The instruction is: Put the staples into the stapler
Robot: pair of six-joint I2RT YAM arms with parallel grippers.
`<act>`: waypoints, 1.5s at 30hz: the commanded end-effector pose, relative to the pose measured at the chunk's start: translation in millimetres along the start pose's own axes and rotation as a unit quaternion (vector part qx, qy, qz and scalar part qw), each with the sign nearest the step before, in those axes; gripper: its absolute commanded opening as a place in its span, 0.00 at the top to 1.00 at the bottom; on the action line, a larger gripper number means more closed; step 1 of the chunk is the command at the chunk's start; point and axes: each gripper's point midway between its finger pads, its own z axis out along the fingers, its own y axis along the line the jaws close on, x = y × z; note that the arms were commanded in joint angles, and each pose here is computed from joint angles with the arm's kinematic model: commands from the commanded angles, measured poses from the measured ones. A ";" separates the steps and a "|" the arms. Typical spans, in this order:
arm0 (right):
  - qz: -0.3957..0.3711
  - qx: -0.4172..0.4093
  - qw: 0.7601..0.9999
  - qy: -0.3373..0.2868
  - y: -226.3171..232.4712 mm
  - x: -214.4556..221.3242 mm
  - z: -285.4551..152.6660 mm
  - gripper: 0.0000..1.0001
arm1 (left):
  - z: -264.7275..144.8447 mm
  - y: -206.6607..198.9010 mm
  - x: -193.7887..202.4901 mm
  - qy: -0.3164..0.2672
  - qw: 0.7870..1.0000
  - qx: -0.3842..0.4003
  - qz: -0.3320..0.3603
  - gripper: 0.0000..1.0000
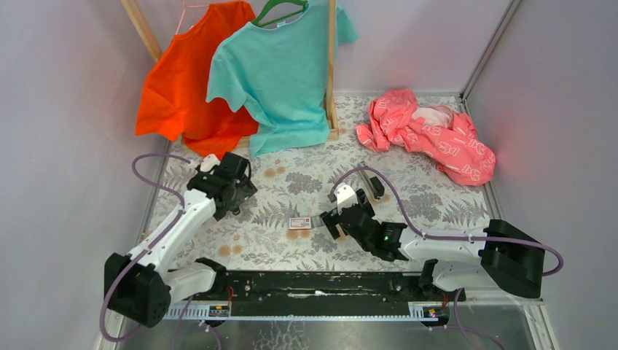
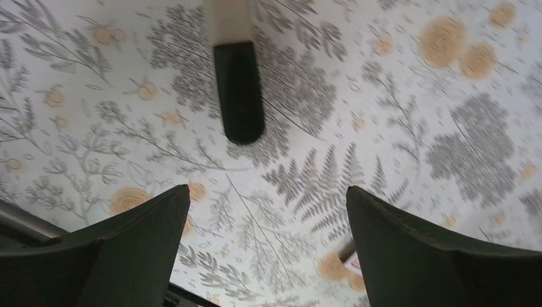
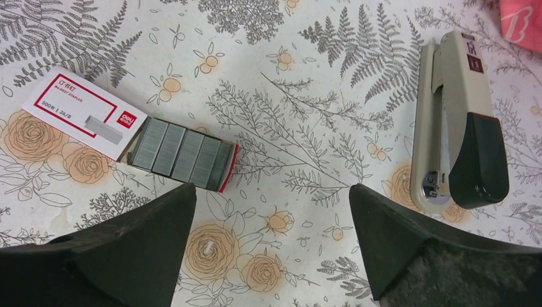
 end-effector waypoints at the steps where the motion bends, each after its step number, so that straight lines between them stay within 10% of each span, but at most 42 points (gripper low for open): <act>1: -0.001 -0.003 0.999 -0.038 2.1 -20.5 3.7 0.02 | 26.6 25.8 -1.8 0.030 0.997 -0.064 0.011 0.00; 9: -0.025 -0.013 0.999 -0.034 12.2 -23.2 14.2 0.01 | 63.4 28.3 -19.7 0.036 0.996 -0.083 -0.010 0.06; 27: -0.025 -0.040 0.998 -0.051 28.1 -33.3 22.8 0.01 | 81.5 24.3 -14.3 0.078 0.995 -0.061 -0.030 0.71; 45: 0.095 -0.141 0.974 -0.147 73.4 -101.2 15.8 0.04 | -10.2 -80.4 -24.8 0.051 0.960 0.257 -0.096 1.00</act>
